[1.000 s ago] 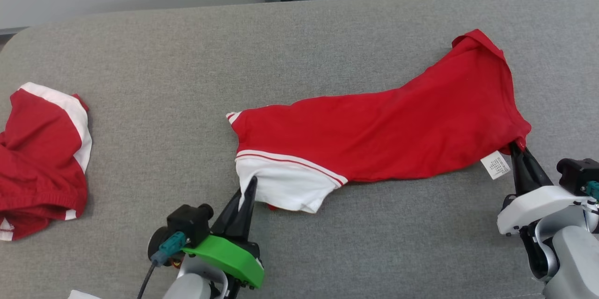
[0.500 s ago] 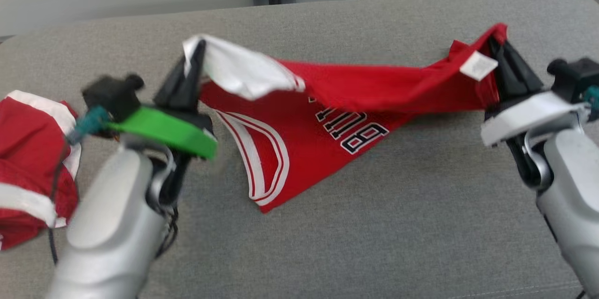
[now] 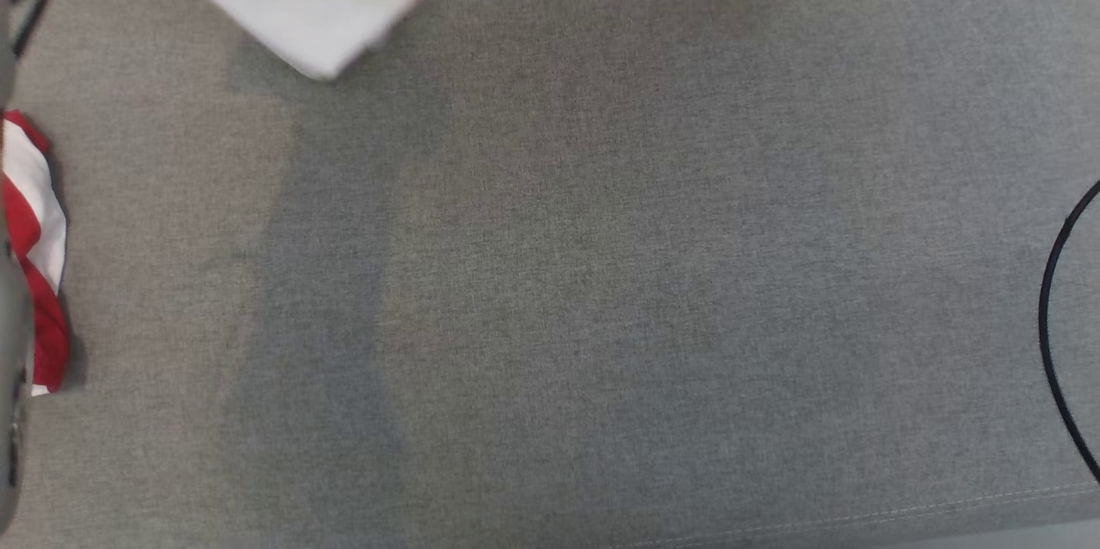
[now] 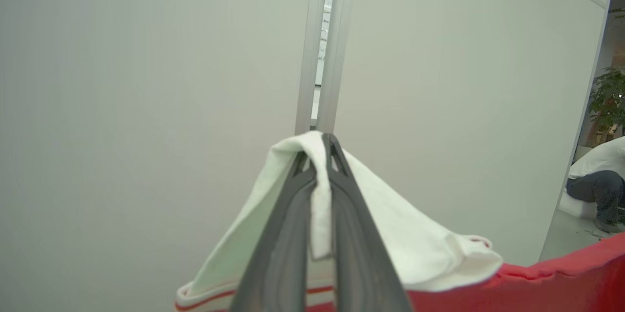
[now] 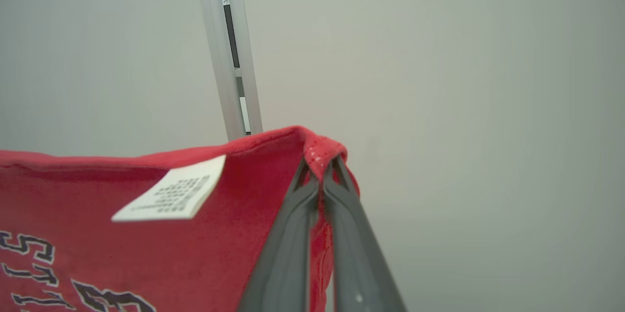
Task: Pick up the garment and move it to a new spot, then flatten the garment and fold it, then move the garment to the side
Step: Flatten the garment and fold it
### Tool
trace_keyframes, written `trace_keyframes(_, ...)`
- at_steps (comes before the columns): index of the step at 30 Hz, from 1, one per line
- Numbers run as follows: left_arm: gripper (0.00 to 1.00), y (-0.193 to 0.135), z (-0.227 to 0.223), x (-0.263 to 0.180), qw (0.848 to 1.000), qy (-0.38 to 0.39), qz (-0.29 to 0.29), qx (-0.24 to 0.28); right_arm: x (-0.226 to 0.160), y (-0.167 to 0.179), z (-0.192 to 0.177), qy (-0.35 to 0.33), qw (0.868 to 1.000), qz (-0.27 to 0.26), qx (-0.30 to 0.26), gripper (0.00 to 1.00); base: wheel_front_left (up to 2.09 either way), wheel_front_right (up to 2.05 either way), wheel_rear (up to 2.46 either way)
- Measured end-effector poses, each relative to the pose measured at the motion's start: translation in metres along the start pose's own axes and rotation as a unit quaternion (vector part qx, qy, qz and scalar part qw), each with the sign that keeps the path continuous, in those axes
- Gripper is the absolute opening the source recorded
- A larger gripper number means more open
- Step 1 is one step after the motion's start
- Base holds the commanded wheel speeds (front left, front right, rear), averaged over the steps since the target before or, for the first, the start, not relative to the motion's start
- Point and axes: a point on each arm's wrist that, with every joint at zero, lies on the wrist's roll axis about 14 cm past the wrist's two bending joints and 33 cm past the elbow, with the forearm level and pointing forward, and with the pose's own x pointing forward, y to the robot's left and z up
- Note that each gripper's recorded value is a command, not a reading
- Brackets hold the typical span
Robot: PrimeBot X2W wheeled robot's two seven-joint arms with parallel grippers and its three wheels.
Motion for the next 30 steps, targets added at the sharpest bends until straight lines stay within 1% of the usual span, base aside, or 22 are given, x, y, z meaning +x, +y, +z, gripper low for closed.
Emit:
trace_keyframes(3, 0.0, -0.01, 0.017, 0.025, 0.999, -0.029, -0.015, 0.005, 0.02, -0.006, 0.004, -0.003, 1.0, -0.004, -0.013, 0.0, 0.0, 0.0, 0.0)
trace_keyframes(5, 0.0, -0.019, 0.018, 0.037, 0.999, -0.036, -0.025, 0.007, 0.03, -0.011, 0.004, -0.006, 1.0, -0.008, -0.023, 0.0, 0.0, 0.0, 0.0)
trace_keyframes(7, 0.0, -0.019, 0.015, 0.044, 0.999, -0.036, -0.028, 0.014, 0.038, -0.016, 0.005, -0.006, 0.999, -0.012, -0.032, 0.0, 0.0, 0.0, 0.0)
trace_keyframes(9, 0.0, -0.012, 0.014, 0.049, 0.999, -0.04, -0.02, 0.015, 0.045, -0.017, 0.005, -0.009, 0.999, -0.012, -0.039, 0.0, 0.0, 0.0, 0.0)
trace_keyframes(13, 0.0, 0.002, -0.004, 0.052, 0.999, -0.032, -0.004, 0.004, 0.052, -0.016, -0.008, -0.003, 0.999, -0.009, -0.039, 0.0, 0.0, 0.0, 0.0)
trace_keyframes(16, 0.0, 0.006, -0.032, 0.047, 1.0, -0.012, -0.002, 0.0, 0.048, -0.014, -0.033, 0.018, 0.999, -0.003, -0.043, 0.0, 0.0, 0.0, 0.0)
trace_keyframes(19, 0.0, 0.012, -0.075, 0.029, 1.0, 0.027, 0.007, -0.013, 0.03, -0.012, -0.065, 0.049, 0.998, 0.002, -0.036, 0.0, 0.0, 0.0, 0.0)
trace_keyframes(22, 0.0, 0.017, -0.106, 0.002, 0.998, 0.058, 0.012, -0.014, 0.002, -0.013, -0.092, 0.083, 0.996, 0.005, -0.029, 0.0, 0.0, 0.0, 0.0)
trace_keyframes(25, 0.0, 0.02, -0.136, -0.032, 0.995, 0.09, 0.02, -0.031, -0.03, -0.01, -0.112, 0.111, 0.994, 0.013, -0.019, 0.0, 0.0, 0.0, 0.0)
trace_keyframes(28, 0.0, 0.023, -0.152, -0.066, 0.992, 0.107, 0.036, -0.054, -0.065, -0.006, -0.127, 0.134, 0.991, 0.02, -0.005, 0.0, 0.0, 0.0, 0.0)
trace_keyframes(30, 0.0, 0.021, -0.16, -0.087, 0.991, 0.118, 0.037, -0.059, -0.09, -0.005, -0.136, 0.15, 0.988, 0.02, 0.003, 0.0, 0.0, 0.0, 0.0)
